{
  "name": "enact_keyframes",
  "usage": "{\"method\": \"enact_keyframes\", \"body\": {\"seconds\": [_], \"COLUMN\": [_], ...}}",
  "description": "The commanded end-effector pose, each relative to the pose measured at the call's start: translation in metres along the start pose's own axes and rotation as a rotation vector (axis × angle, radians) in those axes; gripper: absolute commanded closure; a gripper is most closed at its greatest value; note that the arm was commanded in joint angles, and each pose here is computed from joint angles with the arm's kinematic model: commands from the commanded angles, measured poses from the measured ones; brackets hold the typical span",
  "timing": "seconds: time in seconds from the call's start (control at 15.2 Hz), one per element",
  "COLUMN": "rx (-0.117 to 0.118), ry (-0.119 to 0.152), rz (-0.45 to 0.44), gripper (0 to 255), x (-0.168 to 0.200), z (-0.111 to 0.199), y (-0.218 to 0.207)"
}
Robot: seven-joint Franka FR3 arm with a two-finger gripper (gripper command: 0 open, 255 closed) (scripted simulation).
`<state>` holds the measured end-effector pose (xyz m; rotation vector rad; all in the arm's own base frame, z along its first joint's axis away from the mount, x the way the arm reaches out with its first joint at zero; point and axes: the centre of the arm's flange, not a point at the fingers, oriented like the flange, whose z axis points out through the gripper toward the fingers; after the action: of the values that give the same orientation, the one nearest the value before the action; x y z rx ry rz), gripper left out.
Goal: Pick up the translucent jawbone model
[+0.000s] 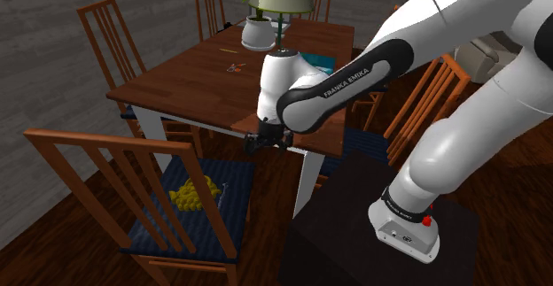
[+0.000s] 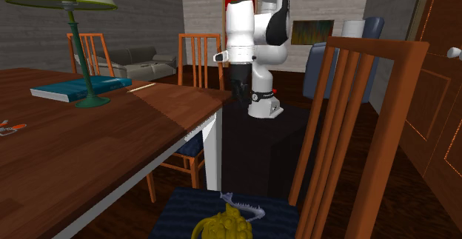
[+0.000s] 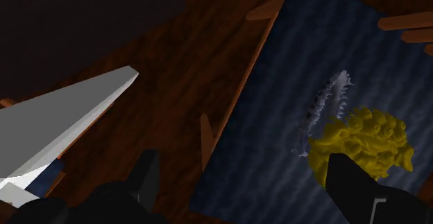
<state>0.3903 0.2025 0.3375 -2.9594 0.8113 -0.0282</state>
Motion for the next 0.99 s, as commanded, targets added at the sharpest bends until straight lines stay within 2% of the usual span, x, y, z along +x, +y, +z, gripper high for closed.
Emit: {"method": "enact_keyframes", "body": {"seconds": [0.0,0.92], "rx": [0.005,0.021], "ry": [-0.010,-0.078], "rz": [0.050,0.376], "gripper": [0,0], "x": [0.001,0.017], "z": [0.022,0.172], "y": [-0.015,-0.119]}}
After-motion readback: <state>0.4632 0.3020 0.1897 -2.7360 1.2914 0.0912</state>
